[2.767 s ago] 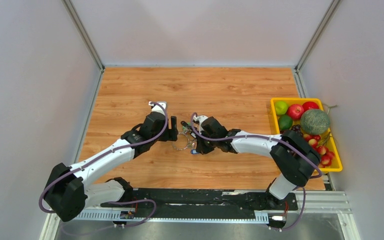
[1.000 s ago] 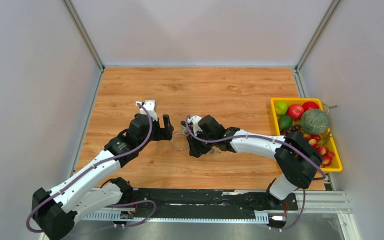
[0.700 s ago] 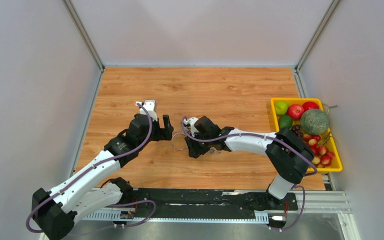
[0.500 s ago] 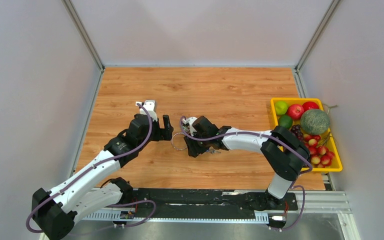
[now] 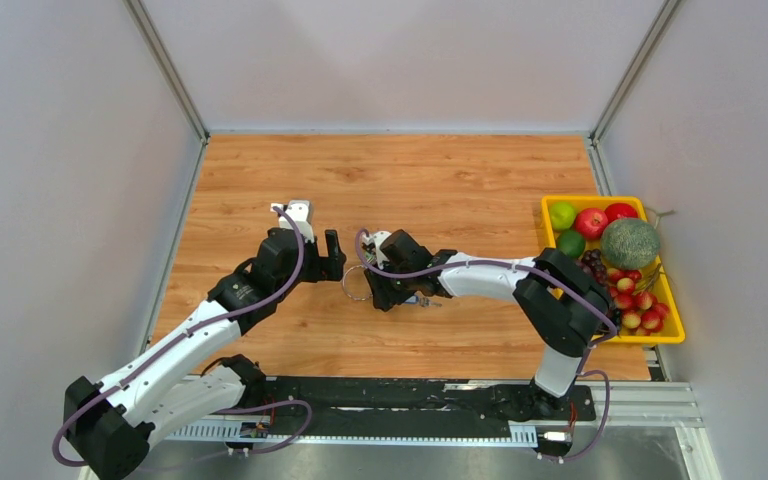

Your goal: Put the keys on the keyring

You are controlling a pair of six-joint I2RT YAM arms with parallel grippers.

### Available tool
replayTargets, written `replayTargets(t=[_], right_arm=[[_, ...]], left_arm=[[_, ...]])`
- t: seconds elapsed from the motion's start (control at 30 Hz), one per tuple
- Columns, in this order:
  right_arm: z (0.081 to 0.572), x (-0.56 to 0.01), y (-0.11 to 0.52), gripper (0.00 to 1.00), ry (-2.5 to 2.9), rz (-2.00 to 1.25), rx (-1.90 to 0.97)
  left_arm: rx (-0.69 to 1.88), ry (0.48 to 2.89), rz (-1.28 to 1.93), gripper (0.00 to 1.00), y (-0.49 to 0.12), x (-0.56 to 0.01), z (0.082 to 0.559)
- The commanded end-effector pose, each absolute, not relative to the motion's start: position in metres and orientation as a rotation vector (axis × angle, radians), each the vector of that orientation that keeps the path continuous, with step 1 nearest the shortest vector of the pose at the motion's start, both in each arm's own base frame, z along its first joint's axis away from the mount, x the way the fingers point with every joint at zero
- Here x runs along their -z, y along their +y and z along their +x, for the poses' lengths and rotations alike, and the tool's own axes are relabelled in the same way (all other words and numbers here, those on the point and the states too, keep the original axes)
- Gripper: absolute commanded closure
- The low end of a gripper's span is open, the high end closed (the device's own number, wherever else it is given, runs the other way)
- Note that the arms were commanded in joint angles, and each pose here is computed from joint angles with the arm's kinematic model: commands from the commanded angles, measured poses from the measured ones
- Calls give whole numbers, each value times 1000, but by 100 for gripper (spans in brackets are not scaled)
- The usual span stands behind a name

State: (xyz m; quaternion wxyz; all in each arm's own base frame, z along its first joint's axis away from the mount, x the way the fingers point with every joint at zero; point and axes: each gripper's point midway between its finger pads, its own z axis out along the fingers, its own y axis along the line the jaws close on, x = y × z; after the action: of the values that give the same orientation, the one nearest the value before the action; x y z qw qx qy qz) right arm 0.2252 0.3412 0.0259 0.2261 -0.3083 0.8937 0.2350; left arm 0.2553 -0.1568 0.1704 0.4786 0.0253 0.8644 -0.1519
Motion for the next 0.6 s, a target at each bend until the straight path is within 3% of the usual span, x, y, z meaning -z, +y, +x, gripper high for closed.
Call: replayTargets(t=[0.0,0.17,0.57], right_arm=[[236,-26,349,49,2446,-812,-633],[230,-25,352,55,2441,-841,-653],[210,-23,368,54,2422,-925,-666]], left_arm=[[361,2092,67,0,-155,-176,258],[362,2093,69,0,-155,-176,258],[370,2091,72,0,-155,-176,257]])
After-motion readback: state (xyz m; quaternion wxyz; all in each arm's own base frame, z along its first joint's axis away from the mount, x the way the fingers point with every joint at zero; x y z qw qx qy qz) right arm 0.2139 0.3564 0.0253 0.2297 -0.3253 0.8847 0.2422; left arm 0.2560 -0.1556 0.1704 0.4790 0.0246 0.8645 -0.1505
